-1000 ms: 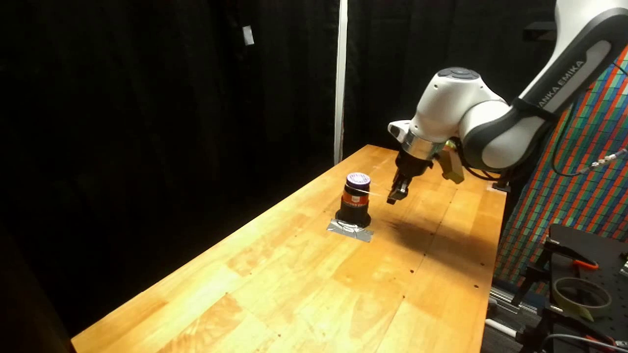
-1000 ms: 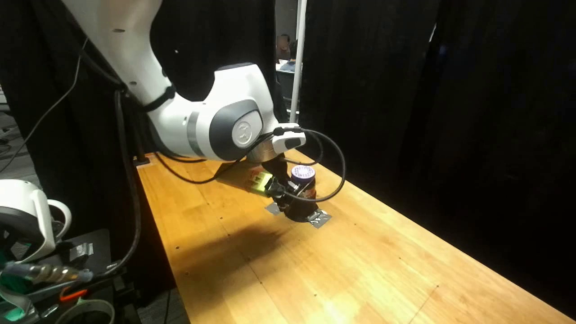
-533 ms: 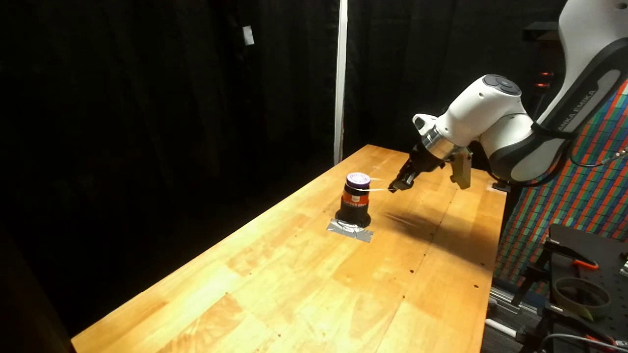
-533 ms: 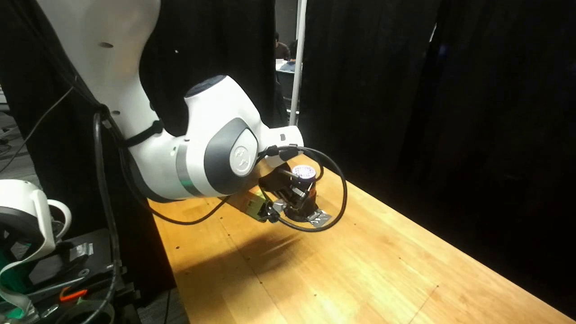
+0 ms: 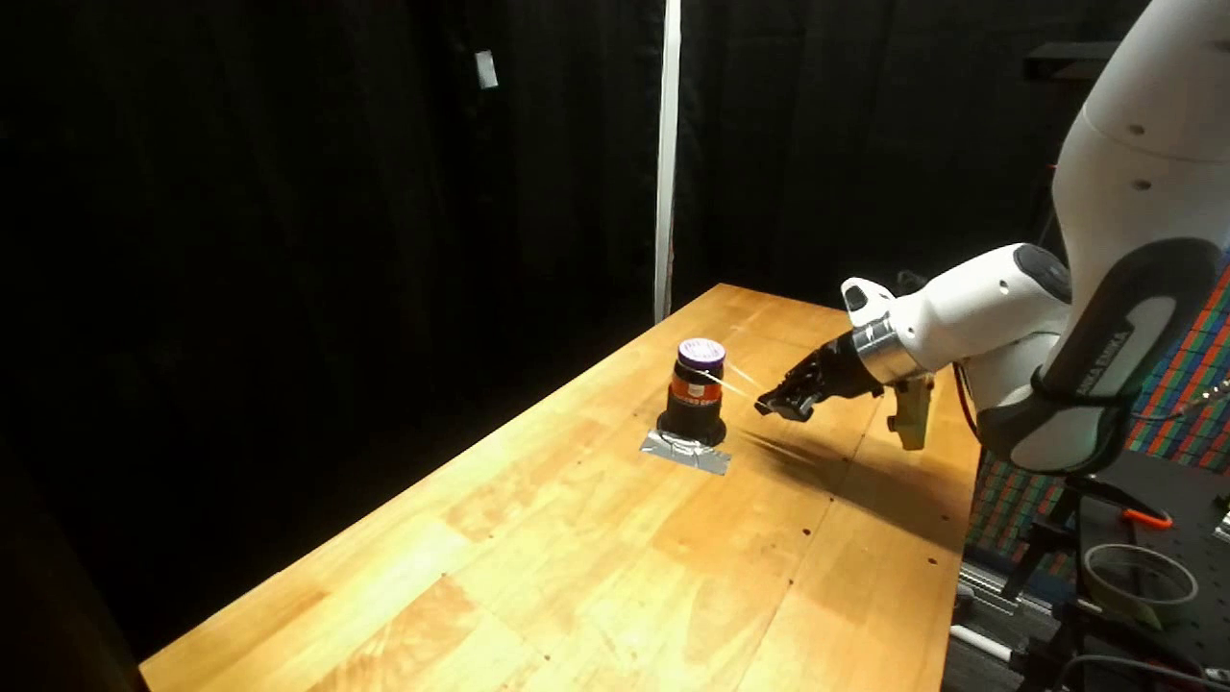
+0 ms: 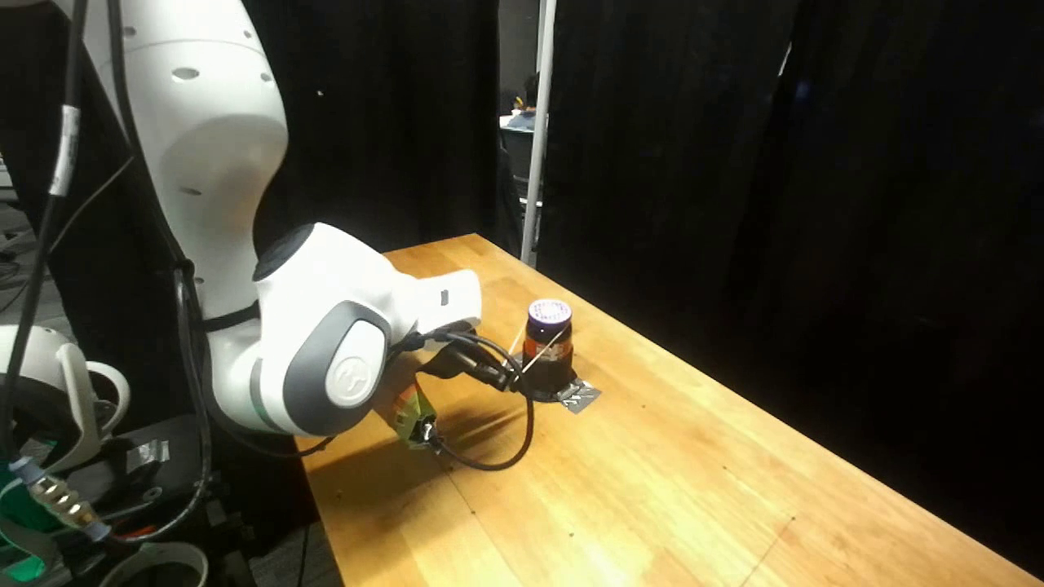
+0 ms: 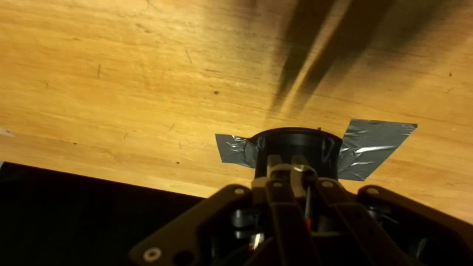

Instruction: Put the rubber band around the base of the cup

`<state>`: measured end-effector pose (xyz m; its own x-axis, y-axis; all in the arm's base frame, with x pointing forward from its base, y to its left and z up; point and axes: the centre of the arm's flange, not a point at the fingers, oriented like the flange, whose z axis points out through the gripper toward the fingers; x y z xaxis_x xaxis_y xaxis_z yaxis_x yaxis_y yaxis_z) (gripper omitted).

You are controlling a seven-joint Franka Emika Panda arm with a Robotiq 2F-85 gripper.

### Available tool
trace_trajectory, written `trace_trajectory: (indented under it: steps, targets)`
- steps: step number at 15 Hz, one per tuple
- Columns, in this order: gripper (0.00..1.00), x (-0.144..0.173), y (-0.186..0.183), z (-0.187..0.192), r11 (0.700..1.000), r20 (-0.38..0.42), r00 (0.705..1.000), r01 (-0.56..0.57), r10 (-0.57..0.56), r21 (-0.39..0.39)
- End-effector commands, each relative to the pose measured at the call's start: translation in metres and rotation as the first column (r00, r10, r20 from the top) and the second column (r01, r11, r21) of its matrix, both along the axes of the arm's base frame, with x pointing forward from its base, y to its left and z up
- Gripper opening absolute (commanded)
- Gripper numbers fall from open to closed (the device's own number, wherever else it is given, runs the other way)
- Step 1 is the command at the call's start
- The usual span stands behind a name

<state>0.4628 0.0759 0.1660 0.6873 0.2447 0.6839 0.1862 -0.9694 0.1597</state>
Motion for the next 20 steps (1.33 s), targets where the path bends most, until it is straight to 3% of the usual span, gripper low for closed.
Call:
trace_trajectory:
  steps: [1, 5, 8, 11, 16, 17, 18, 20]
  targets:
    - [0.13, -0.027, 0.005, -0.027, 1.000, 0.145, 0.989, 0.016, -0.016, -0.003]
    - [0.13, -0.040, 0.010, -0.034, 0.999, 0.303, 0.953, 0.032, -0.025, -0.016]
    - [0.12, -0.046, 0.018, -0.037, 0.998, 0.362, 0.932, 0.047, -0.030, -0.039]
    - [0.12, -0.036, 0.030, -0.012, 0.996, 0.454, 0.890, 0.061, -0.025, -0.063]
    - [0.11, -0.040, 0.038, -0.001, 0.994, 0.513, 0.858, 0.076, -0.024, -0.082]
    - [0.13, -0.037, 0.041, 0.000, 0.993, 0.511, 0.859, 0.085, -0.033, -0.080]
    - [0.36, -0.041, 0.043, -0.003, 0.994, 0.517, 0.855, 0.082, -0.032, -0.074]
    - [0.43, -0.042, 0.036, 0.003, 0.993, 0.486, 0.873, 0.096, -0.047, -0.076]
